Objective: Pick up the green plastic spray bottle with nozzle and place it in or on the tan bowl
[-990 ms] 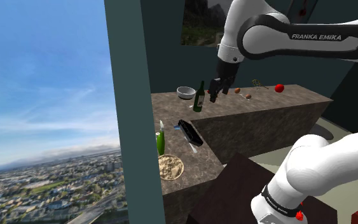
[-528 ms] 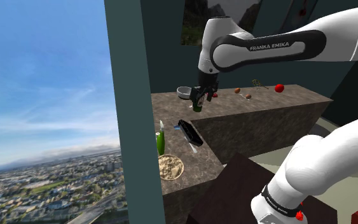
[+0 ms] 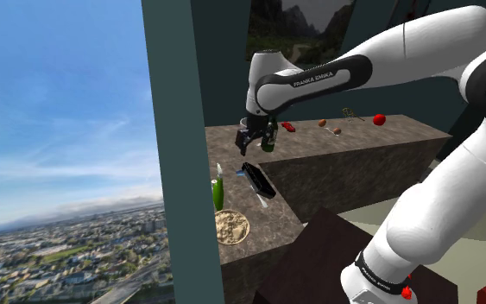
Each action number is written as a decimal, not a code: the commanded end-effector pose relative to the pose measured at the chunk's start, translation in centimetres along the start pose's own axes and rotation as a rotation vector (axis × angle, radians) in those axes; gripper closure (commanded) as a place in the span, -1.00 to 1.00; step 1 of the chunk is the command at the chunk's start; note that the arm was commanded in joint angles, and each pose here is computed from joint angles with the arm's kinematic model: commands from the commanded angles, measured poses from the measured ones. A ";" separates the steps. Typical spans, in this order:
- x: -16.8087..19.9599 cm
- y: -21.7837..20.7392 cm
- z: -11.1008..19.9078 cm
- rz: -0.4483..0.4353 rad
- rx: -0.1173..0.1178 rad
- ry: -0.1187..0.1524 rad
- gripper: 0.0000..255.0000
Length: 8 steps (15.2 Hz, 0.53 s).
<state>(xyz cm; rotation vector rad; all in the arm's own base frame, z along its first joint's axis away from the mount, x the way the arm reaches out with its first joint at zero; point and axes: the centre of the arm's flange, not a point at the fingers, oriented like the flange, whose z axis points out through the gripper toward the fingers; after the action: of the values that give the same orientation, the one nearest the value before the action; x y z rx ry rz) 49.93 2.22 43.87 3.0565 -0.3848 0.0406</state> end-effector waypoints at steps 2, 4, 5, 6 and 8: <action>3.2 -0.6 3.2 0.042 0.011 -0.009 -1.00; 5.0 -1.0 5.1 0.068 0.018 -0.015 -1.00; 6.0 -1.2 6.1 0.082 0.021 -0.019 -1.00; 6.9 -1.4 7.0 0.095 0.025 -0.022 -1.00; 8.7 -1.7 8.9 0.122 0.032 -0.028 -1.00</action>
<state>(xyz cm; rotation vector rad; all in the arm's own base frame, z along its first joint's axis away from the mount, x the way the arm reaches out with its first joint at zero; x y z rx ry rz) 58.16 1.44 36.13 3.0635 -0.5540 0.0127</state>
